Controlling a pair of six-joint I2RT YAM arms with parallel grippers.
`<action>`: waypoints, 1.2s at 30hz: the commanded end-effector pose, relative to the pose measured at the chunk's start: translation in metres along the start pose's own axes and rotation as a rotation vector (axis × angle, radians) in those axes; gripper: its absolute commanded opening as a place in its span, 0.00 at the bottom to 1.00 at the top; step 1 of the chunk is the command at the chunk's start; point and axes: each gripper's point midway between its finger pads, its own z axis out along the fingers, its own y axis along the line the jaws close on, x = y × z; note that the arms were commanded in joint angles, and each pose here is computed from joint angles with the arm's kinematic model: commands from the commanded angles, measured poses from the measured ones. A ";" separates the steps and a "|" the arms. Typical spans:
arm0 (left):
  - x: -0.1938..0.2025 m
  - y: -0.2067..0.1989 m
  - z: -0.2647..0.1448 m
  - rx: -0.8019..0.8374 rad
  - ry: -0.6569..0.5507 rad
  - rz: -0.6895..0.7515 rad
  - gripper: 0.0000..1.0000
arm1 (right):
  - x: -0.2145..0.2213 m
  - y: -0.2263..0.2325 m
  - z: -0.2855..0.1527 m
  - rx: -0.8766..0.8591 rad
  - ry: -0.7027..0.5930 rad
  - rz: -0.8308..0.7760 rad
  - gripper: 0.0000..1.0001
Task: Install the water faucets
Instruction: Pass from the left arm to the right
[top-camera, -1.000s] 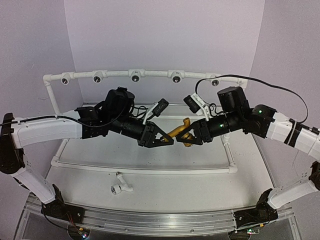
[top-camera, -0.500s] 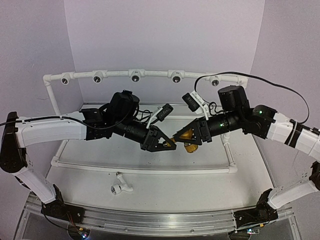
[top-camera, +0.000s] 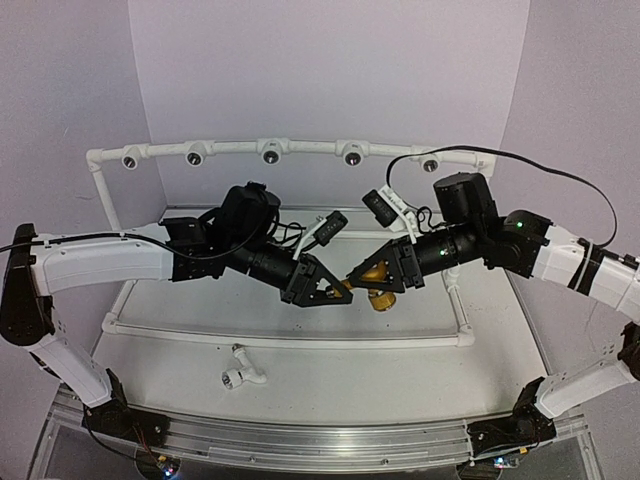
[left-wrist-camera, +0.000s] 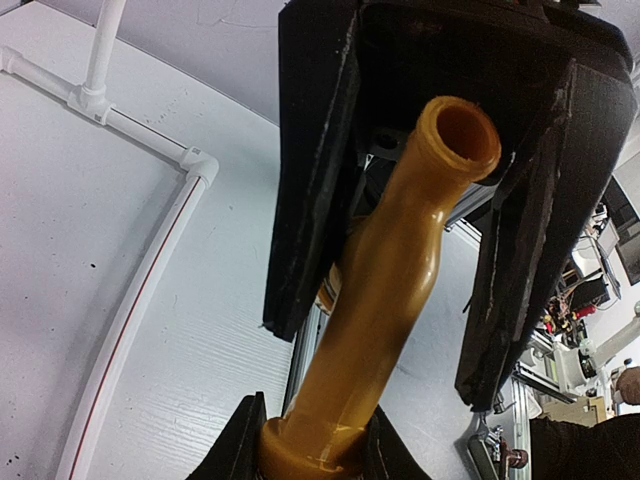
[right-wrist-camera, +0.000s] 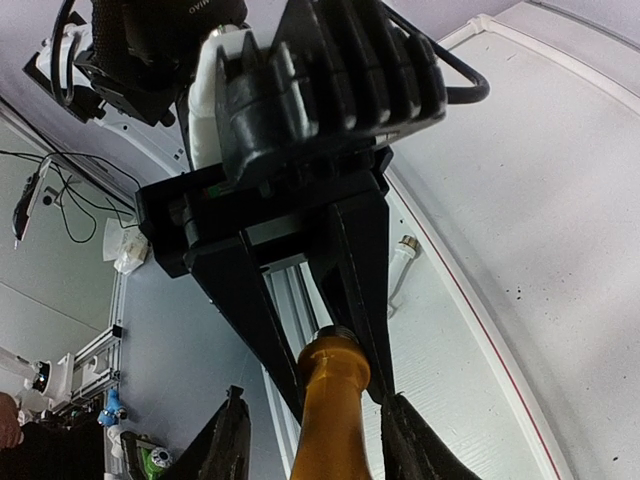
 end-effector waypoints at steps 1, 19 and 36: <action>-0.031 -0.006 -0.017 -0.038 -0.100 0.064 0.00 | 0.010 0.012 -0.001 -0.045 0.040 -0.021 0.45; -0.030 -0.007 -0.017 -0.030 -0.098 0.063 0.00 | 0.017 0.018 -0.009 -0.051 0.056 -0.054 0.35; -0.027 0.021 -0.033 -0.215 -0.162 -0.010 0.99 | 0.006 -0.048 -0.070 0.505 -0.154 0.023 0.00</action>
